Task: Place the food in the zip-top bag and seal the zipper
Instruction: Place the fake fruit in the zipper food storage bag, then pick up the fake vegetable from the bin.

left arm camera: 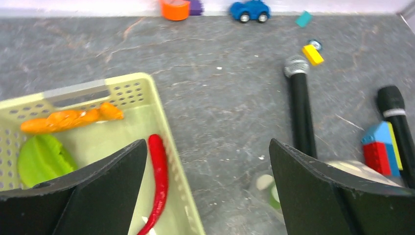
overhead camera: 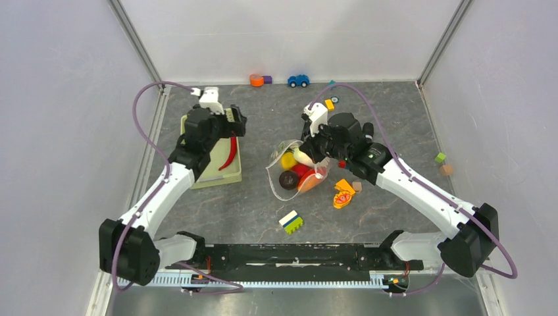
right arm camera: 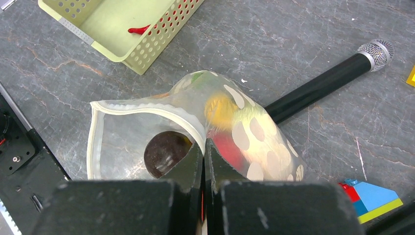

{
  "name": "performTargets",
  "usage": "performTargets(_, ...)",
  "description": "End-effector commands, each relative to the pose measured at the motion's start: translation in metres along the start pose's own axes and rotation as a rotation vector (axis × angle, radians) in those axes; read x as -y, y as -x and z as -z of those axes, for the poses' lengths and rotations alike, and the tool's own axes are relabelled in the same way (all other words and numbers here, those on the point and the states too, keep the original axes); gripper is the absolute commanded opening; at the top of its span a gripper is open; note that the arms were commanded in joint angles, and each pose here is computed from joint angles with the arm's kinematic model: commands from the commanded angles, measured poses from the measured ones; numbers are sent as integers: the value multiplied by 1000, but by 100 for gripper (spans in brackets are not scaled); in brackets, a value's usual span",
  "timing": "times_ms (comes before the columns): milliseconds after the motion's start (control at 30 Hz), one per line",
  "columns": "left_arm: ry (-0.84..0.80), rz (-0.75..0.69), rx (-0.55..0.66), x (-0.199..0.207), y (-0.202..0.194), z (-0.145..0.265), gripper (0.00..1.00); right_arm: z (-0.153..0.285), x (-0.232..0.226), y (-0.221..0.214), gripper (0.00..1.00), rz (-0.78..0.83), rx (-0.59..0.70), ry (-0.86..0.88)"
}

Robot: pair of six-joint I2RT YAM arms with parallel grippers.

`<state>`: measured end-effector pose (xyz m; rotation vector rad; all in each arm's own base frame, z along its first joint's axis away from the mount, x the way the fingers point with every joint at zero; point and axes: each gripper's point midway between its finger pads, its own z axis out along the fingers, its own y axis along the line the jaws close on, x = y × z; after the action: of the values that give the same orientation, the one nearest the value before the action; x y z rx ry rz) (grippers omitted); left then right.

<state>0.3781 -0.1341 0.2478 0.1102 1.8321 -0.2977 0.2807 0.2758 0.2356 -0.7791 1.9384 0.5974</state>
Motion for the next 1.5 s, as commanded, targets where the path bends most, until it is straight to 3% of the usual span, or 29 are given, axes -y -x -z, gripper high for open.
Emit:
performTargets(0, -59, 178, 19, -22, 3, -10, 100, 9, -2, 23, 0, 16, 80, -1)
performTargets(133, -105, -24, -77, -41, -38, -8, 100, 7, -2, 21, 0, 19, 73, 2)
performTargets(367, 38, 68, -115, -94, -69, -18, 100, 3, -1, 20, 0, 23, 62, 2)
performTargets(567, 59, 181, -191, -112, -90, -27, 100, -4, -3, 18, 0, 15, 44, 13)
performTargets(900, 16, 216, -352, -108, -114, -37, 92, -4, -4, 18, 0, 3, 43, 18)
performTargets(1100, -46, 253, -454, -100, -130, -46, 81, -4, -5, 17, 0, -3, 40, 25)
performTargets(1467, -71, 264, -527, -94, -146, -54, 74, -2, -5, 18, 0, -1, 46, 19)
